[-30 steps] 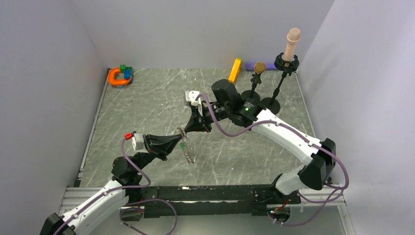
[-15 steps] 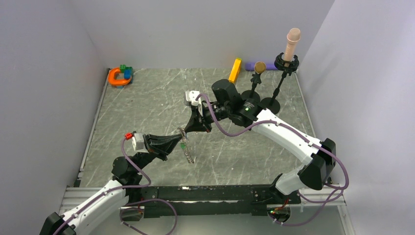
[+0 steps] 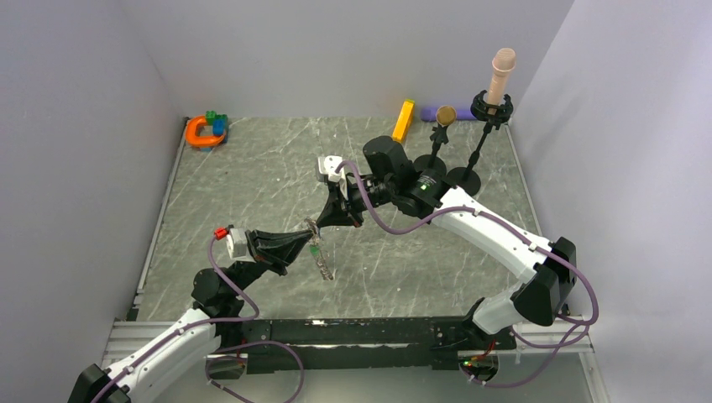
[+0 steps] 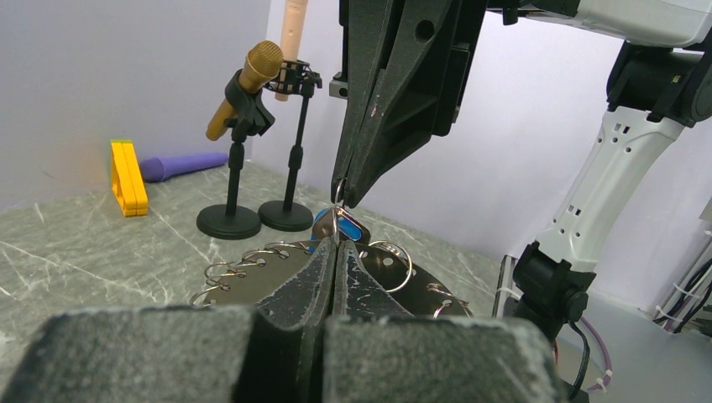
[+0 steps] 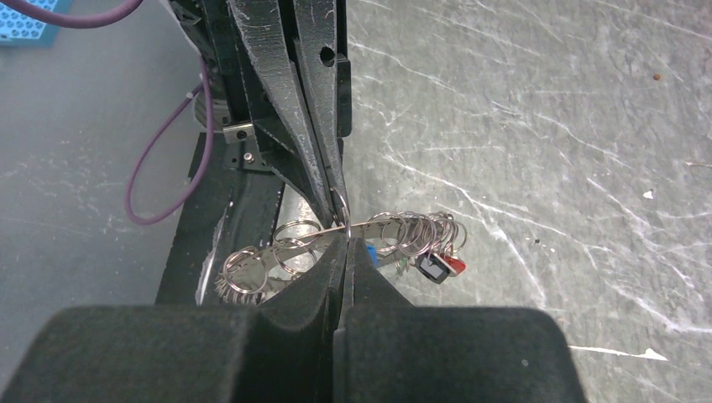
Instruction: Put the keys on the keyring
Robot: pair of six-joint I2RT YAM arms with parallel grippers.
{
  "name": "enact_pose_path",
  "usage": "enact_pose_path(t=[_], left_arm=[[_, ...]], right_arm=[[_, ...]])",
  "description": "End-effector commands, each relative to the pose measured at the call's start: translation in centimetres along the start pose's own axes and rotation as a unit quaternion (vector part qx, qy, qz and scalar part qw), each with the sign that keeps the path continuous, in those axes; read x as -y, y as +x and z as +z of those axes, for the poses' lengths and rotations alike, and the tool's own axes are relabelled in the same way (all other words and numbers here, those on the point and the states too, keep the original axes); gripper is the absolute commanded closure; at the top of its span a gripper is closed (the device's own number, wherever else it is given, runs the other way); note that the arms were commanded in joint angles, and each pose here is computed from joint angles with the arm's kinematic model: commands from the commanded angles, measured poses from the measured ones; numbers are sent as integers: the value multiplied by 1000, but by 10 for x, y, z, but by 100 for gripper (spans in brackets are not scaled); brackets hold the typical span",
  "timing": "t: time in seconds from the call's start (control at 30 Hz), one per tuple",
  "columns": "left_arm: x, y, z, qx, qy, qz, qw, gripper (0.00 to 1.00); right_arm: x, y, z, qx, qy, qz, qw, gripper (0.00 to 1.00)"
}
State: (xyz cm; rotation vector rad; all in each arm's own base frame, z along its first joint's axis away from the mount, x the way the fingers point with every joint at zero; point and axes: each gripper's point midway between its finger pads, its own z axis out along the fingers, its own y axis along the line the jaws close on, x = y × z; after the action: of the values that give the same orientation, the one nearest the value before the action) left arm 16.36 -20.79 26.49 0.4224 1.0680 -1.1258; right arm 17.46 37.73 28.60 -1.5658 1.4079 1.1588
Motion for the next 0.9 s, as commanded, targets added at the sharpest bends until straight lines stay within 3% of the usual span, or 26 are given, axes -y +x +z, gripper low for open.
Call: enact_pose_path(t=[0.0,0.87], left_arm=[[21,-36,8,56,45,18,997,100],[23,-37,9,56,53,20,997,100]], right_arm=[[-10,-2,4,3,-20,-4,1000,100],[-14,-4,6,11,-33,5,999,100]])
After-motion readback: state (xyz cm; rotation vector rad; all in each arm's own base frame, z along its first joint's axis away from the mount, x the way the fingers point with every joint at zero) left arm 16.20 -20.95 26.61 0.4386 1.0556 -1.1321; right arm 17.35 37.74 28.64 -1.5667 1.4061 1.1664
